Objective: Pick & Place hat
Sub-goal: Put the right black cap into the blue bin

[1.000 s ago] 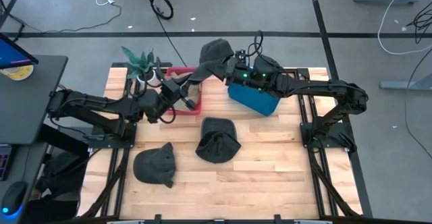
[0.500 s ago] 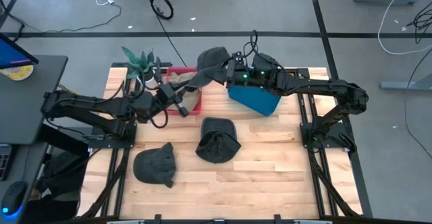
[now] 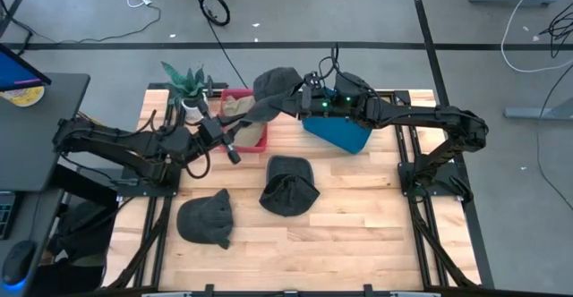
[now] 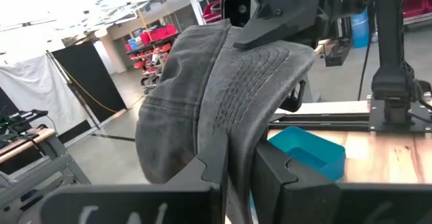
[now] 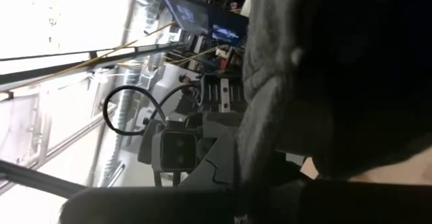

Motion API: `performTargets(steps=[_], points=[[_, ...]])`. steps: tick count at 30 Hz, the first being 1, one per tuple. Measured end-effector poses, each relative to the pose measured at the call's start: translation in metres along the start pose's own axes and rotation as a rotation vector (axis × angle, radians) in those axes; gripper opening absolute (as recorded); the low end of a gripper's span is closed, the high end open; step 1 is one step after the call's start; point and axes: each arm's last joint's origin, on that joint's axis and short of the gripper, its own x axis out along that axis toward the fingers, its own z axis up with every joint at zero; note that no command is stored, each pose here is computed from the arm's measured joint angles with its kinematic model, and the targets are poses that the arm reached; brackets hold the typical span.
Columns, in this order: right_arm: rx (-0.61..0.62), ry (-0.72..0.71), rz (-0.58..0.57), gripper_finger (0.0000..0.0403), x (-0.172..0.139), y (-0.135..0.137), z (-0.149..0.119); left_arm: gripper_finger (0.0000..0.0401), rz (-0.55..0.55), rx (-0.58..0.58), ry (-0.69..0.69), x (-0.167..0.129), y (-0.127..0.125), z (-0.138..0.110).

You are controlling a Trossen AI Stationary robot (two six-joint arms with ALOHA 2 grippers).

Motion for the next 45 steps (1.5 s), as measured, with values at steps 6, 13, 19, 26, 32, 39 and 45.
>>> performTargets(steps=[6,13,19,26,32,39,45], points=[[0.047,0.074,0.03,0.0008,0.001,0.004,-0.009,0.0034,0.026,0.0,0.006,-0.001,0.0,0.0],[0.098,0.225,0.182,0.0096,-0.008,0.034,-0.022,0.0013,0.123,-0.002,0.026,-0.002,0.005,0.001],[0.079,0.288,0.192,0.0171,-0.008,0.031,-0.03,0.0012,0.215,0.013,0.061,-0.002,0.007,-0.002],[0.031,0.301,0.343,0.0215,-0.029,0.061,-0.02,0.0012,0.22,0.016,0.061,-0.006,0.005,-0.001],[-0.06,0.237,0.458,0.0211,-0.067,0.096,-0.006,0.0012,0.185,0.013,0.048,-0.01,0.0,0.001],[-0.286,0.162,0.524,0.0198,-0.115,0.125,0.004,0.0012,0.063,0.139,0.003,-0.009,-0.004,0.004],[-0.424,0.143,0.295,0.019,-0.146,0.12,0.0,0.0012,0.069,0.213,-0.038,0.0,0.0,0.007]])
